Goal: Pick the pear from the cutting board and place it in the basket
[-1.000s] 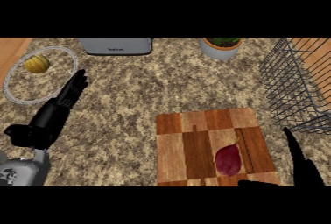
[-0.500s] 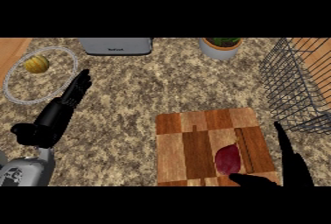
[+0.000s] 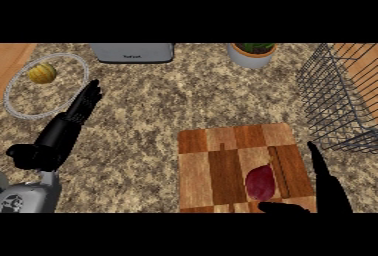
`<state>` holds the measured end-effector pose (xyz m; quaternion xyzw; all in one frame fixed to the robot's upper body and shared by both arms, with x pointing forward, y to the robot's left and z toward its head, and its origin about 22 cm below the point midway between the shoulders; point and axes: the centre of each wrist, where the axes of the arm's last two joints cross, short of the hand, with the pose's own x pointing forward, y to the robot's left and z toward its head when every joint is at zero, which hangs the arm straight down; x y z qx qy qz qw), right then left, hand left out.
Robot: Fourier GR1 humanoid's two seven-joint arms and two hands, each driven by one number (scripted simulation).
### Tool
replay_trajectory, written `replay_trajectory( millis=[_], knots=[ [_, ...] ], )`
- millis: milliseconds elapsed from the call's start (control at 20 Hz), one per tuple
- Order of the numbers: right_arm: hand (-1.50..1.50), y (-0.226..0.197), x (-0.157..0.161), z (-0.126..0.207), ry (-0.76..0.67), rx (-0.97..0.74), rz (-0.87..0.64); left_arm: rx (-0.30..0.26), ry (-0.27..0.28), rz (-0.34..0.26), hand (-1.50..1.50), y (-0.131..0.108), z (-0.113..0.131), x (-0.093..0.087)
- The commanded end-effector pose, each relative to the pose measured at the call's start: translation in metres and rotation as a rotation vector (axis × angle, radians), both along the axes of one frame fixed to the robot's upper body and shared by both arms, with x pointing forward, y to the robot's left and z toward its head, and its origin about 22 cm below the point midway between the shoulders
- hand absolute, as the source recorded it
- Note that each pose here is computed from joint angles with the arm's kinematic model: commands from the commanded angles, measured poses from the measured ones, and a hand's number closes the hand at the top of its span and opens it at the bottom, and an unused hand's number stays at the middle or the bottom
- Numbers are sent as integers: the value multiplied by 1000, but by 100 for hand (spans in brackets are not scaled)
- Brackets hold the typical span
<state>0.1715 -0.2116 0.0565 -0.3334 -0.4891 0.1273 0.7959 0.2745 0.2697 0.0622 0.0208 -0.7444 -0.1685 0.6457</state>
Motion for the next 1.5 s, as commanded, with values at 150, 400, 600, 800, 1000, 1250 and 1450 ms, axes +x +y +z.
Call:
replay_trajectory(
  millis=[150,400,600,800,1000,1250,1450],
  knots=[
    [-150,5,13,-26,43,-16,16,13,13,-11,0,-2,6,10],
    [-150,12,20,-30,67,-29,18,-7,13,6,0,-10,0,5],
    [-150,22,39,-31,94,-24,5,-2,5,3,0,-13,-5,3],
    [-150,9,32,-59,153,-26,17,-5,7,-3,0,0,1,-3],
    [-150,8,27,-44,165,-18,-6,-7,18,-4,0,4,-7,-5],
    [-150,32,41,-57,179,29,67,-8,3,6,0,-20,10,-5],
    [150,28,56,-82,192,42,107,-8,3,4,0,-17,0,-6]
  ],
)
